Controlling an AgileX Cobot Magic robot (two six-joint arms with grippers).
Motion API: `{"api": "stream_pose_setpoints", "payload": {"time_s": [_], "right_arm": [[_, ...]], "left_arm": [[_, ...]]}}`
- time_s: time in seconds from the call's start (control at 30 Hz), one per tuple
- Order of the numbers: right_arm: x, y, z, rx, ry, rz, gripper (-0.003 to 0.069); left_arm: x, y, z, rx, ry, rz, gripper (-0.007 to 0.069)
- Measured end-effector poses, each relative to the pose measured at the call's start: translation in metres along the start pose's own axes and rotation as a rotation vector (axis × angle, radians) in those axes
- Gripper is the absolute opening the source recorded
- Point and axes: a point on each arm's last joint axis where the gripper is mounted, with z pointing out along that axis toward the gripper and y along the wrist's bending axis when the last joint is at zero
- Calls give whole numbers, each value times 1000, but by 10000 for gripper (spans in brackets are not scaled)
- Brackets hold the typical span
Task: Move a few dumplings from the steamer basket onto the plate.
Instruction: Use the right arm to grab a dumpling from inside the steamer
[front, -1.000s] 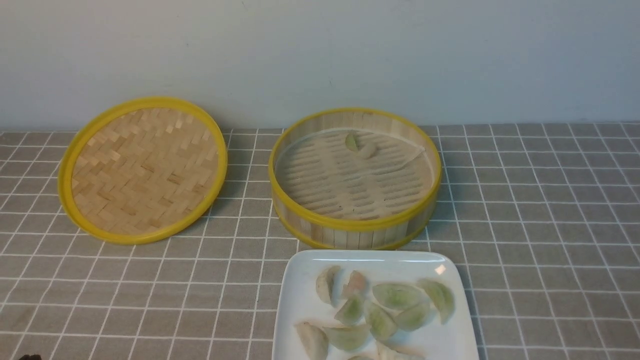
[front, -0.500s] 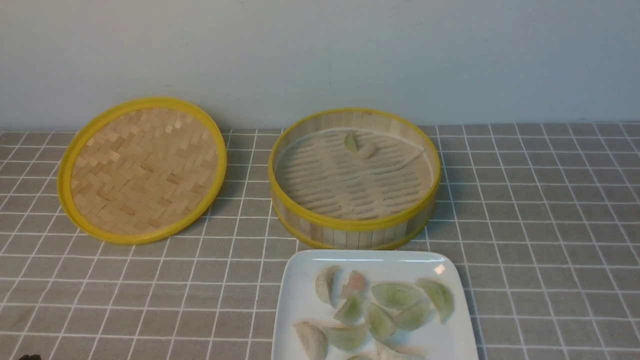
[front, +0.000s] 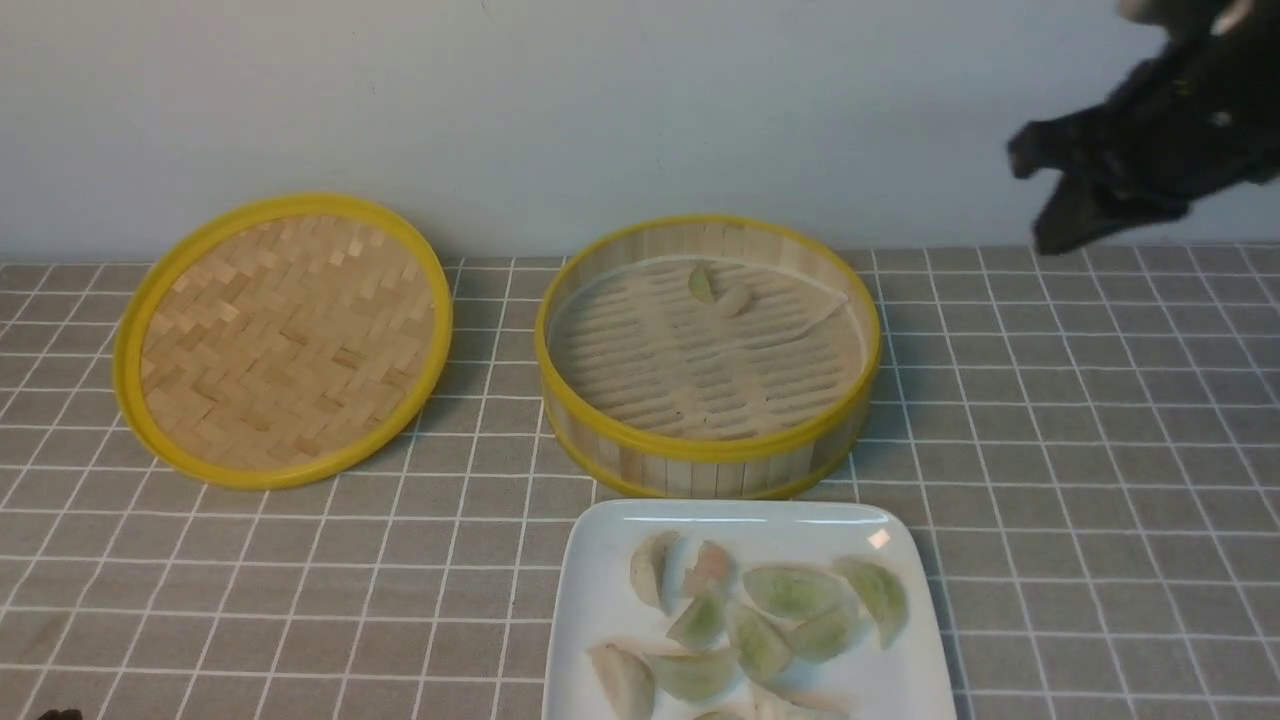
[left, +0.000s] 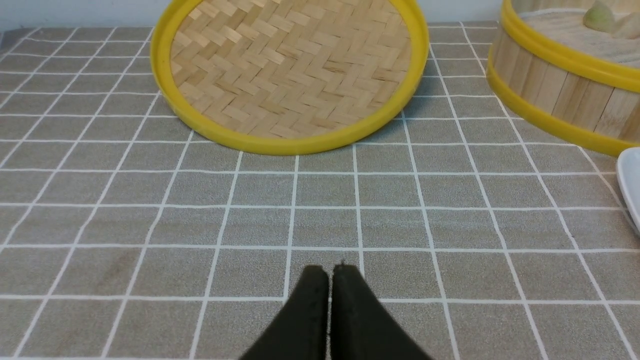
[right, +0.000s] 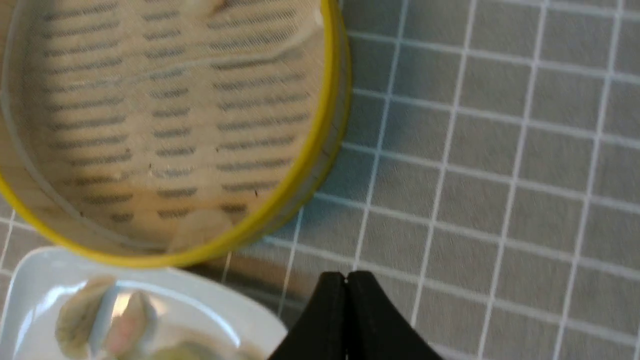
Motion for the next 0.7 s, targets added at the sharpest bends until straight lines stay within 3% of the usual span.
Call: {"api": "stream_pose_setpoints", "payload": {"time_s": [0.27,0.43,0.57,0.7], "right_arm": [[-53,54,73,-23,-51,-138,-7],[-66,68,113,-37,-67,-167,6],[-70,72,143,-42,-74,-176,64],[-70,71,169,-52,-65,-172,205]], "left_arm": [[0,0,0,0,0,0,-5],[0,0,0,0,0,0,-5],[0,0,0,0,0,0,-5],[0,0,0,0,0,0,-5]]}}
